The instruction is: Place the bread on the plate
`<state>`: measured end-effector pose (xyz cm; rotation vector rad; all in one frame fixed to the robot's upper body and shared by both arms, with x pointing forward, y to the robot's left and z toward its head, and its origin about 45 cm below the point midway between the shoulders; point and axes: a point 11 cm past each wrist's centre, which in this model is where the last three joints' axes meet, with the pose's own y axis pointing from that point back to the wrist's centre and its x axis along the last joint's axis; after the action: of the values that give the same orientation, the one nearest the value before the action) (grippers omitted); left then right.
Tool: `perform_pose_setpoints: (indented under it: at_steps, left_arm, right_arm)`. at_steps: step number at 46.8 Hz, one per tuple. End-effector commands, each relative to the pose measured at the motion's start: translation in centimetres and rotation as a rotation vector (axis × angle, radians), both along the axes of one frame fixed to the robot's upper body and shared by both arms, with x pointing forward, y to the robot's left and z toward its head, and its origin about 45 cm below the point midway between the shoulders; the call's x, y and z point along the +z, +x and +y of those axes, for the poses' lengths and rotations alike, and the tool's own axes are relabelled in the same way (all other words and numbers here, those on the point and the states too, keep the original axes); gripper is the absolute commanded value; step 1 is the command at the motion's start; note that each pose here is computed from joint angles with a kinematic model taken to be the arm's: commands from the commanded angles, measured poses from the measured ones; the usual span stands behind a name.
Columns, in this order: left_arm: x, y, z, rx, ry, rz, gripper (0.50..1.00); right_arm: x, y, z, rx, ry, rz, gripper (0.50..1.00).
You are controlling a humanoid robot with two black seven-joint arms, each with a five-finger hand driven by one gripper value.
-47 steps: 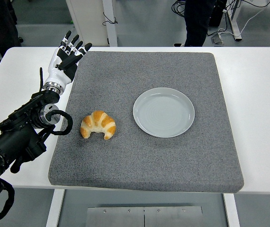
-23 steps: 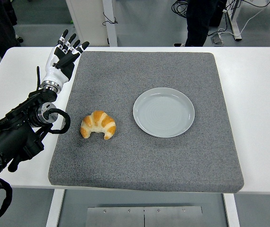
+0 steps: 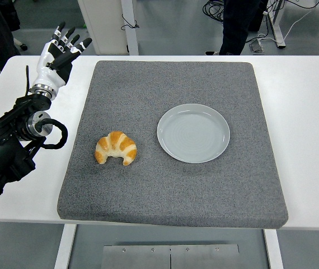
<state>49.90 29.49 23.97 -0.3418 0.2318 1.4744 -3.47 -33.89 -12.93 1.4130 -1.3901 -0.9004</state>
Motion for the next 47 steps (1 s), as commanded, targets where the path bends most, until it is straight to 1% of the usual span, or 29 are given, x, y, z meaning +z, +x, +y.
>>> perform_pose_setpoints:
  at_steps: [1, 5, 12, 17, 23, 27, 33, 39, 43, 47]
  left_arm:
    - [0.4, -0.1, 1.3, 0.000, 0.039, -0.005, 0.971]
    - [0.8, -0.1, 1.9, -0.022, 0.111, -0.003, 0.971]
    - [1.4, 0.0, 1.1, -0.086, 0.214, -0.001, 0.971]
    - [2.1, -0.3, 0.0, -0.142, 0.231, -0.013, 0.972]
    - [3.4, -0.7, -0.1, -0.204, 0.296, -0.028, 0.972]
    - [4.1, -1.2, -0.5, -0.253, 0.343, -0.031, 0.972]
    - [4.1, -2.0, -0.2, -0.295, 0.379, -0.019, 0.972]
    - [3.2, -3.4, -1.9, -0.377, 0.393, 0.000, 0.972]
    - [3.1, -4.0, -2.7, -0.435, 0.454, 0.015, 0.972]
    - [3.8, -4.4, -3.0, -0.481, 0.535, -0.008, 0.972]
  right_arm:
    - [0.0, 0.0, 0.0, 0.000, 0.001, 0.000, 1.000]
    - [0.0, 0.0, 0.0, 0.000, -0.001, 0.000, 1.000]
    - [0.0, 0.0, 0.0, 0.000, -0.001, 0.000, 1.000]
    - [0.0, 0.0, 0.0, 0.000, -0.001, 0.000, 1.000]
    - [0.0, 0.0, 0.0, 0.000, 0.001, 0.000, 1.000]
    - [0.0, 0.0, 0.0, 0.000, -0.001, 0.000, 1.000]
    - [0.0, 0.0, 0.0, 0.001, 0.000, 0.000, 1.000]
    - [0.0, 0.0, 0.0, 0.000, -0.001, 0.000, 1.000]
    - [0.0, 0.0, 0.0, 0.000, -0.001, 0.000, 1.000]
    - [0.0, 0.0, 0.0, 0.000, 0.001, 0.000, 1.000]
